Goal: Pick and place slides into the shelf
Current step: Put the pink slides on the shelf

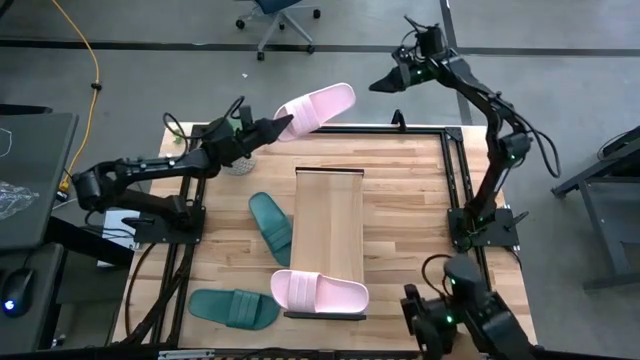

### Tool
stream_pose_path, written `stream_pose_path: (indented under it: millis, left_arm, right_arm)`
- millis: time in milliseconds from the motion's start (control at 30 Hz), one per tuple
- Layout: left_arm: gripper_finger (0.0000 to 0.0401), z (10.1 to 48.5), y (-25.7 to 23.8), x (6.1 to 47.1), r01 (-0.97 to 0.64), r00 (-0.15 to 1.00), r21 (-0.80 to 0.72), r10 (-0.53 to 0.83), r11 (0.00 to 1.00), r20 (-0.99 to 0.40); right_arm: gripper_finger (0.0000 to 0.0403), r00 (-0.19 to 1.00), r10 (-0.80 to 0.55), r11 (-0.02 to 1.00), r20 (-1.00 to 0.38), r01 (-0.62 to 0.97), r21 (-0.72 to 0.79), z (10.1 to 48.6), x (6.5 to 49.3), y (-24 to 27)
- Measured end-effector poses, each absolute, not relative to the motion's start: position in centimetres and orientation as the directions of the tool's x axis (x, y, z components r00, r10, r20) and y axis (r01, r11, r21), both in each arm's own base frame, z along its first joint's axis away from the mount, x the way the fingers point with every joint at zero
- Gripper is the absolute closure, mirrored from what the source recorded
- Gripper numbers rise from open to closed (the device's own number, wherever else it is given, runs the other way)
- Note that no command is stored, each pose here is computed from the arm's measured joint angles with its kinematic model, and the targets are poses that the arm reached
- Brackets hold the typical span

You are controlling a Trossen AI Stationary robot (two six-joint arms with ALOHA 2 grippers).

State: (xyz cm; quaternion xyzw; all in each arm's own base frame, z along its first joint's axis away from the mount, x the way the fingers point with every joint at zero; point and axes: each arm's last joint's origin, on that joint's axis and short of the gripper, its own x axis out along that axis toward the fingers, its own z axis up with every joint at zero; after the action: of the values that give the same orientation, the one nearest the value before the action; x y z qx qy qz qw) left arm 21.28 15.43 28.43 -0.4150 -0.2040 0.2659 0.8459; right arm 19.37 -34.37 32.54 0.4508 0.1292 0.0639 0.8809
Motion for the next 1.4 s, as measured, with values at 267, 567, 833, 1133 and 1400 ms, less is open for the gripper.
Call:
stream_pose_path:
  millis: [267, 567, 833, 1133, 1400]
  left_arm:
    - [0.0401, 29.5, 14.6, 20.6, -0.209, 0.837, -0.796, 0.524, 0.568, 0.155]
    - [0.0401, 30.8, 13.8, 19.9, -0.139, 0.861, -0.777, 0.462, 0.614, 0.212]
    - [0.0401, 31.1, 13.5, 19.5, -0.126, 0.873, -0.769, 0.438, 0.626, 0.213]
    - [0.0401, 31.2, 13.4, 19.5, -0.115, 0.879, -0.765, 0.423, 0.634, 0.219]
    - [0.0401, 31.1, 13.4, 19.5, -0.118, 0.882, -0.767, 0.421, 0.631, 0.210]
  right_arm:
    - [0.0181, 0.959, 0.187, 0.706, -0.213, 0.019, 0.708, 37.5, 21.0, -29.4]
    - [0.0181, 0.935, 0.204, 0.695, -0.289, 0.070, 0.716, 37.7, 22.7, -26.5]
    - [0.0181, 0.925, 0.242, 0.701, -0.292, 0.041, 0.712, 37.8, 24.2, -25.2]
    - [0.0181, 0.939, 0.112, 0.745, -0.325, 0.137, 0.653, 38.8, 22.9, -25.5]
    - [0.0181, 0.948, 0.044, 0.773, -0.316, 0.169, 0.611, 39.7, 22.2, -25.5]
